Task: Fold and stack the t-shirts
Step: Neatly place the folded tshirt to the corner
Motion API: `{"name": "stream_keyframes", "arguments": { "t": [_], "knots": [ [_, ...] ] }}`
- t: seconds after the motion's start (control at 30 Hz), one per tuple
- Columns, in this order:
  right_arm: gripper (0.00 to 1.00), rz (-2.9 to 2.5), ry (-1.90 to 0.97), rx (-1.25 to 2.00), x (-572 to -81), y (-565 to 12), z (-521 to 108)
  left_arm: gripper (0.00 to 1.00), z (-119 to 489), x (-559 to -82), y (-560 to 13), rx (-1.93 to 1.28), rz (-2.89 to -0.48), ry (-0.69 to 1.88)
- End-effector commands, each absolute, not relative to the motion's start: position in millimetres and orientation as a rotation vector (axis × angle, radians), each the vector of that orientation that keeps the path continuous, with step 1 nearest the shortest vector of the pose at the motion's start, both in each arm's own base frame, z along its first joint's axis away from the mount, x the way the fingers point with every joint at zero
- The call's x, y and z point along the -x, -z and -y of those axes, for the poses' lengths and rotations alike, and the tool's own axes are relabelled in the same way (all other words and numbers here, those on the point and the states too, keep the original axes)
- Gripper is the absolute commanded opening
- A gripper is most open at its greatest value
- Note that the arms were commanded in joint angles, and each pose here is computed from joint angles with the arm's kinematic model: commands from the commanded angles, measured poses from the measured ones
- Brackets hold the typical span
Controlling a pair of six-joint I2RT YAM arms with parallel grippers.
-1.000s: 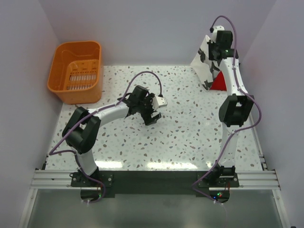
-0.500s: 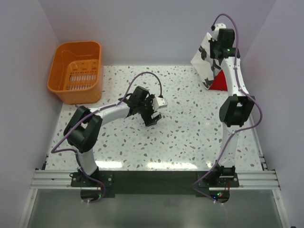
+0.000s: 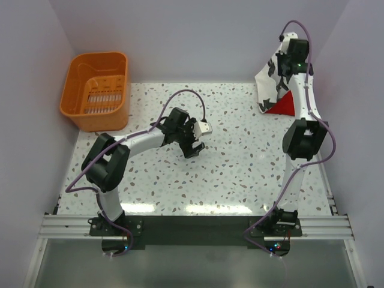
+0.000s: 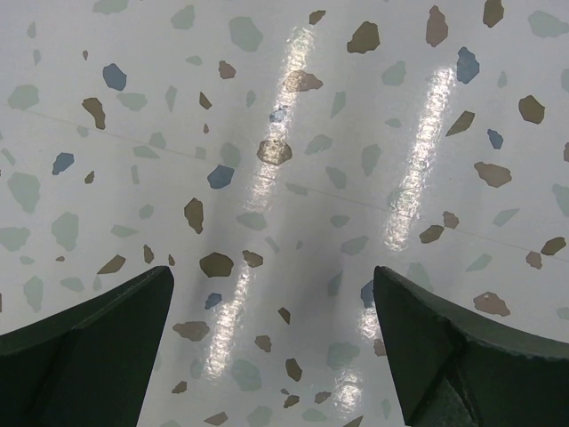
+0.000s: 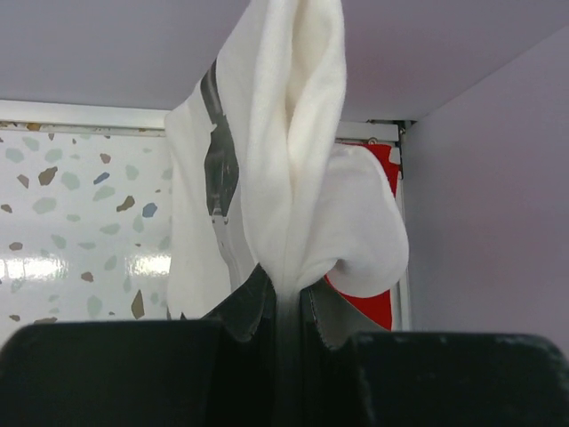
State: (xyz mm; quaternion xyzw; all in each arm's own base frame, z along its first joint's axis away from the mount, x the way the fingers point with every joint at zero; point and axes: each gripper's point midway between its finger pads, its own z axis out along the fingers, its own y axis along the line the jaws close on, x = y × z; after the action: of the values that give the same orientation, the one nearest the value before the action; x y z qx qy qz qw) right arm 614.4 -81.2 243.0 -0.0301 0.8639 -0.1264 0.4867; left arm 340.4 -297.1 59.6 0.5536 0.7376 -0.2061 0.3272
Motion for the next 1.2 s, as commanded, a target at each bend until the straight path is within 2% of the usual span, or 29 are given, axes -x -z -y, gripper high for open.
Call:
{"name": "stream_keyframes", "arguments": {
  "t": [0.0,0.73,0.8,0.83,0.87,0.9,0.97,1.07,1.17],
  "knots": [
    [0.0,-1.99,0.368,0.097,-631,-267,91,1.0,303,-349,-72,-1.449,-1.892,0.552],
    [0.0,-1.985,0.631,0.215,-646,-230,154,1.0,302,-351,-66,-1.47,-1.895,0.542],
    [0.11,-1.986,0.679,0.24,-648,-223,160,1.0,303,-352,-67,-1.468,-1.896,0.538],
    [0.22,-1.987,0.712,0.233,-646,-223,164,1.0,303,-353,-67,-1.469,-1.895,0.538],
    [0.45,-1.994,0.732,0.237,-645,-219,167,1.0,303,-353,-67,-1.468,-1.898,0.537],
    [0.56,-1.992,0.754,0.245,-645,-219,169,1.0,303,-353,-67,-1.469,-1.898,0.534],
    [0.72,-1.992,0.786,0.233,-642,-221,174,1.0,304,-355,-68,-1.464,-1.897,0.533],
    [0.82,-1.971,0.797,0.221,-640,-232,175,1.0,303,-355,-71,-1.456,-1.892,0.535],
    [0.86,-1.946,0.77,0.215,-638,-247,171,1.0,303,-355,-77,-1.432,-1.893,0.544]
  ]
}}
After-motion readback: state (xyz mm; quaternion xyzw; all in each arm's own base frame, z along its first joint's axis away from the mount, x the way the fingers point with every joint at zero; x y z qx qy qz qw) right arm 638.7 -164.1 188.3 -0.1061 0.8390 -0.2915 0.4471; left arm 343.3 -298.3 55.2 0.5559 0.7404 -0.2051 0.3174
